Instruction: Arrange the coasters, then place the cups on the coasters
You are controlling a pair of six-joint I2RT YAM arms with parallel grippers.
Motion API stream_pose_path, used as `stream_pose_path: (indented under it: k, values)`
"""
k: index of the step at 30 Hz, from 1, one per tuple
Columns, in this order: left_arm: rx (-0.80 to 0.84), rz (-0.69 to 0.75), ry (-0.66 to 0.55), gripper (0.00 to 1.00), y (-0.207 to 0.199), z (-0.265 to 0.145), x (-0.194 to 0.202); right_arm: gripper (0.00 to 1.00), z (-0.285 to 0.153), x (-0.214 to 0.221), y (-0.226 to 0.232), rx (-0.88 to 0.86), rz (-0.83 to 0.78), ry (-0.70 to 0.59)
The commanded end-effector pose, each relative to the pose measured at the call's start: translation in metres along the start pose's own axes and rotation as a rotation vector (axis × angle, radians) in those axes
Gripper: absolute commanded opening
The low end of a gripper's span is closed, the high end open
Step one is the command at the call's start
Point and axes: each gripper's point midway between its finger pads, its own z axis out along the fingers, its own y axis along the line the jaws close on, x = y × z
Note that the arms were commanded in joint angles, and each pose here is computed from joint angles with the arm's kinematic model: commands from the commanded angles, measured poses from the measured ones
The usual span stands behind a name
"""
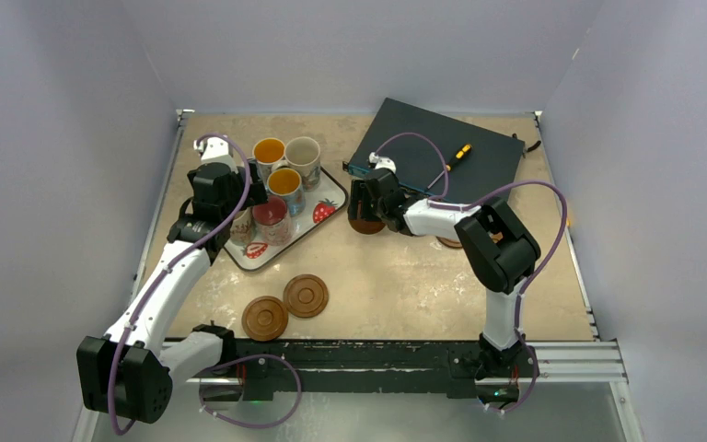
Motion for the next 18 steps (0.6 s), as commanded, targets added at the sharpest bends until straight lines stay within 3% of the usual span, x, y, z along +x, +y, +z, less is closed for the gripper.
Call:
stream_pose_path:
  k: [1, 18]
  values:
    - [0.011, -0.028, -0.058, 0.98, -0.004, -0.007, -0.022, 0.73, -0.004, 0.001, -0.028, 0.097, -0.027, 0.022]
    - [0.011, -0.028, -0.059, 0.98, -0.005, -0.007, -0.022, 0.73, -0.012, 0.003, -0.04, 0.118, -0.004, 0.023]
